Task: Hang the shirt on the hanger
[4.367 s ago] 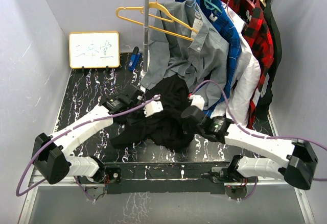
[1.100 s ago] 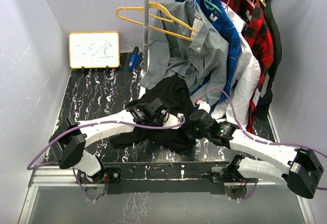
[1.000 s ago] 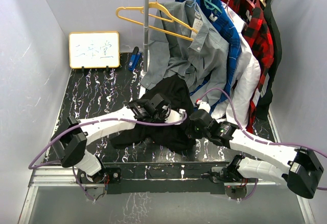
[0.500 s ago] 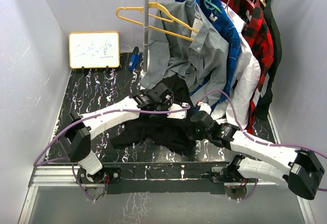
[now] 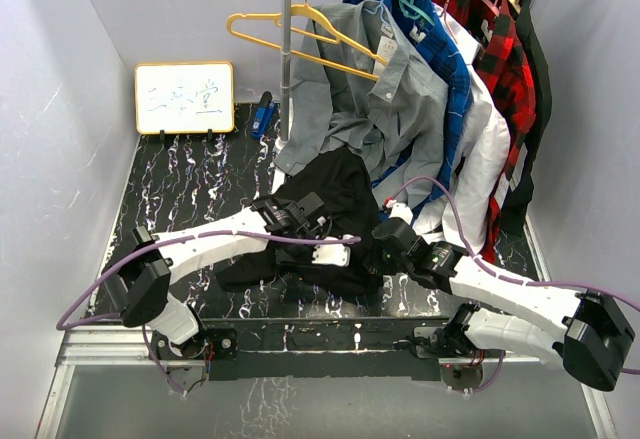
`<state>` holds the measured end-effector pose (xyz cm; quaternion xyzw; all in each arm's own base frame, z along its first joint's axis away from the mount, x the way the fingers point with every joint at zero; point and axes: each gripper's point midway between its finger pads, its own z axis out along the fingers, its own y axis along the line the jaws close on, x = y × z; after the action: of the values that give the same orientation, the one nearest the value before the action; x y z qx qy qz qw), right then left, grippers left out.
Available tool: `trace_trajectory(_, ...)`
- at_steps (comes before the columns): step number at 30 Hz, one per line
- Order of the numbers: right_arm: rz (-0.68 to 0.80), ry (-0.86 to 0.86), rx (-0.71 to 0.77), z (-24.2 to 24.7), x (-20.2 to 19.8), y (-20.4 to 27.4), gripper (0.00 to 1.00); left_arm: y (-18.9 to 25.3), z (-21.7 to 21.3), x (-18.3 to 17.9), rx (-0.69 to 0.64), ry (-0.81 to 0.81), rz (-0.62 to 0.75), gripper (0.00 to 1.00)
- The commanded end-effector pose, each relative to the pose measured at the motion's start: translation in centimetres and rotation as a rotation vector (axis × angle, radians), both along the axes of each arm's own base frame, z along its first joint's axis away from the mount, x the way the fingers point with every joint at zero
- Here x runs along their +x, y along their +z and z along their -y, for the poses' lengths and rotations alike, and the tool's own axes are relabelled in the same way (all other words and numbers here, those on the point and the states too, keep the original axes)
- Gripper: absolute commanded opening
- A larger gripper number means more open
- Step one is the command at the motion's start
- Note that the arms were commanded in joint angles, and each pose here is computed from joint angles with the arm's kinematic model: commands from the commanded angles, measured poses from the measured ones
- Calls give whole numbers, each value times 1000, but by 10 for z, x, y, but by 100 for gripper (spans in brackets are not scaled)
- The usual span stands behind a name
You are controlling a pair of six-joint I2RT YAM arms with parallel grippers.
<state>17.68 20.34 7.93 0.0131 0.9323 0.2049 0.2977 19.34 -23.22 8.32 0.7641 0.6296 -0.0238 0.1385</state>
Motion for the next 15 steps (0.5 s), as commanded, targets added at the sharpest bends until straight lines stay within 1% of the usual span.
trace_trajectory(1,28,-18,44,-5,5,6,0,0,-1,7,-23,9,63,33)
trace_trajectory(10,26,-25,47,-3,5,6,0,-6,11,25,-55,16,142,32)
trace_trajectory(15,23,-24,46,-3,4,5,0,-13,12,27,-46,10,140,31)
